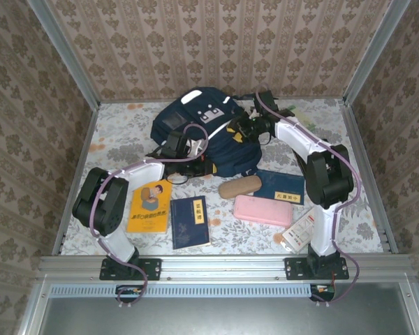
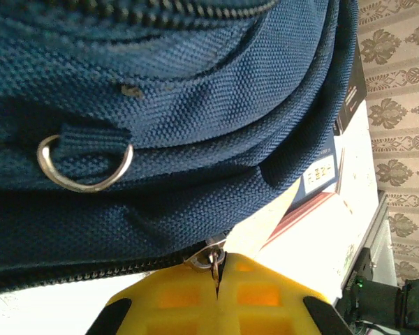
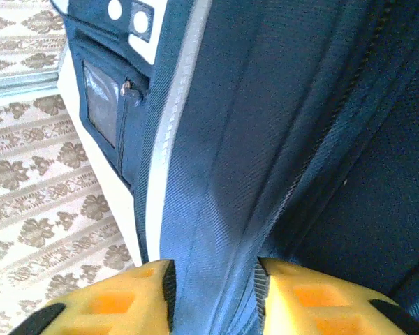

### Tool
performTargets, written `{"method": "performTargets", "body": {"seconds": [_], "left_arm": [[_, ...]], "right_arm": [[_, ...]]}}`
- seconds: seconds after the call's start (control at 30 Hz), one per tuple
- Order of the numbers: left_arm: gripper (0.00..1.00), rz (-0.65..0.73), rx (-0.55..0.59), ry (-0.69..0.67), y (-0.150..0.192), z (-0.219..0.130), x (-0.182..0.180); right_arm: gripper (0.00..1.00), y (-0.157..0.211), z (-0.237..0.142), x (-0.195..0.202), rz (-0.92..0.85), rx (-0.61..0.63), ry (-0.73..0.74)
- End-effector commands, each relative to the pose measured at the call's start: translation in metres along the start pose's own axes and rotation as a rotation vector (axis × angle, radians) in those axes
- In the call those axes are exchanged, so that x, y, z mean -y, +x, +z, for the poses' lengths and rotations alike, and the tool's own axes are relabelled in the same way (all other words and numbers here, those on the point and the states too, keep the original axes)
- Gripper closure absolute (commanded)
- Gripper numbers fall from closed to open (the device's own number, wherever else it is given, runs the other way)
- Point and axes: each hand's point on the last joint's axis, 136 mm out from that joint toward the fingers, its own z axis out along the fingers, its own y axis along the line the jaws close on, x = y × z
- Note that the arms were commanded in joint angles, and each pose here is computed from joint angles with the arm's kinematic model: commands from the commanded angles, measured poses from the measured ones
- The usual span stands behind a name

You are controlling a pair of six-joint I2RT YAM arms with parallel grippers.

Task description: Pack the student bag

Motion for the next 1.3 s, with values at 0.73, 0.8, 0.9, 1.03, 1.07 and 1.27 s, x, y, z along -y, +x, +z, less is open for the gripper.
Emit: {"method": "performTargets", "body": {"seconds": [0.73,0.8,0.9,1.03,1.07,1.27], "left_arm": [[1.00,-0.518,-0.135,0.147,-0.015,0.013,0.017],[1.00,-0.528,-0.138,0.158,-0.015,0.012,0.016],[1.00,-0.543,-0.146,0.178,-0.014,0.010,0.016],[1.00,-0.568,-0.159,0.191,-0.012,0.009,0.013],[1.00,-0.571,-0.159,0.194,-0.012,0.009,0.012],[1.00,-0.589,-0.166,0.213,-0.010,0.012,0.011]], "right_arm": [[0.83,0.154,-0.048,0.030,-1.661,0.312,0.112],[0.83,0.156,-0.042,0.037,-1.705,0.335,0.112],[0.82,0.161,-0.032,0.045,-1.787,0.321,0.120],[0.77,0.162,-0.017,0.059,-1.931,0.349,0.142],[0.76,0.161,-0.016,0.060,-1.952,0.370,0.151],[0.73,0.154,-0.001,0.062,-2.021,0.439,0.185]]}}
